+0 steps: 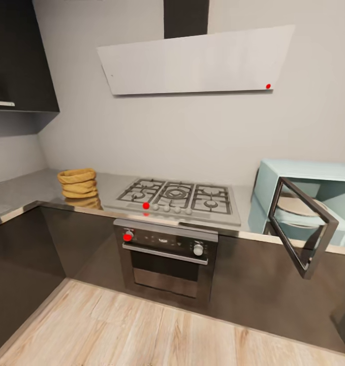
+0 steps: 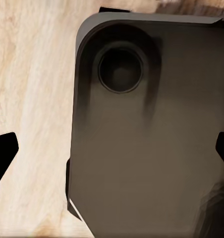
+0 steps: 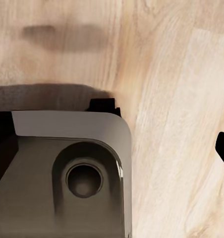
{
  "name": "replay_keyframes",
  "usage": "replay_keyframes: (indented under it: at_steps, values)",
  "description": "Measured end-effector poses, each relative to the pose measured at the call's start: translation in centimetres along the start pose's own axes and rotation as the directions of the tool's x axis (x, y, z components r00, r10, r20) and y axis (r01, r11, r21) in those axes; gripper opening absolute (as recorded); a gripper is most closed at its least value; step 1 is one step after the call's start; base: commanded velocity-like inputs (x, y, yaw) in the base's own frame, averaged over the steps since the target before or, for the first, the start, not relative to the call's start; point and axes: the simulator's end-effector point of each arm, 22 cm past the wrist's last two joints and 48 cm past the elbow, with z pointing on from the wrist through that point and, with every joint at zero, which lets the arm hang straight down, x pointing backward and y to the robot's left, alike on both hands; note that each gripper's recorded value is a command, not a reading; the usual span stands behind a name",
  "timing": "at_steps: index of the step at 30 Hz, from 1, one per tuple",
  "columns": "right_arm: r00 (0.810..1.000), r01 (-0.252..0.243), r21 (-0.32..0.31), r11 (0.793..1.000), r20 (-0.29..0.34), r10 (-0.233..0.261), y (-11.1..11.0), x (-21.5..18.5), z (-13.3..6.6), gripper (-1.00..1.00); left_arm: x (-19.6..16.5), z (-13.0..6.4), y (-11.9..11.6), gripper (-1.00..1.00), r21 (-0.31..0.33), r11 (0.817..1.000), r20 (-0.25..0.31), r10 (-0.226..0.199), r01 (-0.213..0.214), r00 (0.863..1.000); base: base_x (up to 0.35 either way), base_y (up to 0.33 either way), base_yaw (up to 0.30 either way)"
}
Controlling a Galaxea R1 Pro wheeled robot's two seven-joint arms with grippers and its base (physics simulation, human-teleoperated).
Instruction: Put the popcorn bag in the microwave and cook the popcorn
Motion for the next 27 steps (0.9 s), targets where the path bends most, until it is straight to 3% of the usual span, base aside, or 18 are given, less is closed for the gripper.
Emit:
replay_keyframes:
  at_steps: [27]
  values:
    - [1.0,0.0,-0.001,1.0,0.0,0.0,0.09,0.01,0.0,1.0,-0.02,0.0,0.0,1.0,0.0,1.0,0.0,0.0,0.0,1.0,0.0,0.0,0.282]
